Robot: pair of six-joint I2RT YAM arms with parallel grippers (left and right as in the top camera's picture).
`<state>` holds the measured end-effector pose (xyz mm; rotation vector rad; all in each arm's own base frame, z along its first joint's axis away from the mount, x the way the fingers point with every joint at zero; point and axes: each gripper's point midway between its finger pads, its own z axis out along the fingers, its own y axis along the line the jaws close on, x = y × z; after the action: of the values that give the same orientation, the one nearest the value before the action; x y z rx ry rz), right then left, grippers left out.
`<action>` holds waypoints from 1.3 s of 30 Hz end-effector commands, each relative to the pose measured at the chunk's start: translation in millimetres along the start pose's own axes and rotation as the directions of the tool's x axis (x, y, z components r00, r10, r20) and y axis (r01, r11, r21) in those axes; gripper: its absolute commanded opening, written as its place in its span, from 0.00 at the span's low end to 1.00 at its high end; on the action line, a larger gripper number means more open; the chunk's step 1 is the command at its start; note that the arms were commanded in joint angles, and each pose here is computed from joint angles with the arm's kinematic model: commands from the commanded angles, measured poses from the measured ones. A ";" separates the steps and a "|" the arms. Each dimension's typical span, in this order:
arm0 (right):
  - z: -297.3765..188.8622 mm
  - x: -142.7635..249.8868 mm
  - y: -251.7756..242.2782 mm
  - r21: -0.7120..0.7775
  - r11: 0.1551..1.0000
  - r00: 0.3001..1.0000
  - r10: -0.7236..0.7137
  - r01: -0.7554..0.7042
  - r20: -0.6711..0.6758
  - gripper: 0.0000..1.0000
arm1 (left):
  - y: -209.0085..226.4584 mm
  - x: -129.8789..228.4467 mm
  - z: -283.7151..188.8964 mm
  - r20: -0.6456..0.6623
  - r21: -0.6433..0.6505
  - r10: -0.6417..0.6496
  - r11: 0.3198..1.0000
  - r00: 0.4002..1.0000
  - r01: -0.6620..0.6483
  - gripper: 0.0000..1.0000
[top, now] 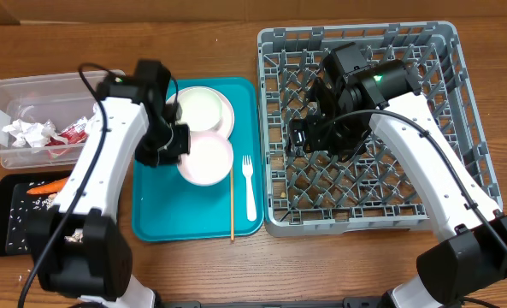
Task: Sort waste into correct bins and load items into the dishwasher
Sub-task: 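Move the left gripper to the pink bowl on the teal tray and grasp its rim, then lift the pink bowl toward the right gripper and grasp it with the right gripper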
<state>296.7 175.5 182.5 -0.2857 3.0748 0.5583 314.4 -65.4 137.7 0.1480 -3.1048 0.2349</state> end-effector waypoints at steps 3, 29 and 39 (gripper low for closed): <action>-13.3 -3.0 13.6 -0.028 0.999 0.998 -0.021 0.023 0.051 0.99 | -42.2 0.8 -30.9 0.054 0.129 0.041 0.990 0.998 -0.047 0.04; 9.7 -23.6 76.1 0.021 0.970 0.954 -0.240 0.240 0.182 0.80 | -69.4 5.8 -30.1 0.058 0.185 0.098 0.977 0.994 -0.107 0.04; 32.6 -40.8 77.8 0.021 0.973 0.952 -0.230 0.231 0.202 0.20 | -76.4 8.5 -31.5 0.049 0.227 0.109 0.967 0.993 -0.117 0.04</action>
<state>318.1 264.1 188.7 -0.5536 2.7868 0.5656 312.5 -130.3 171.7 -0.0109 -3.1099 0.5438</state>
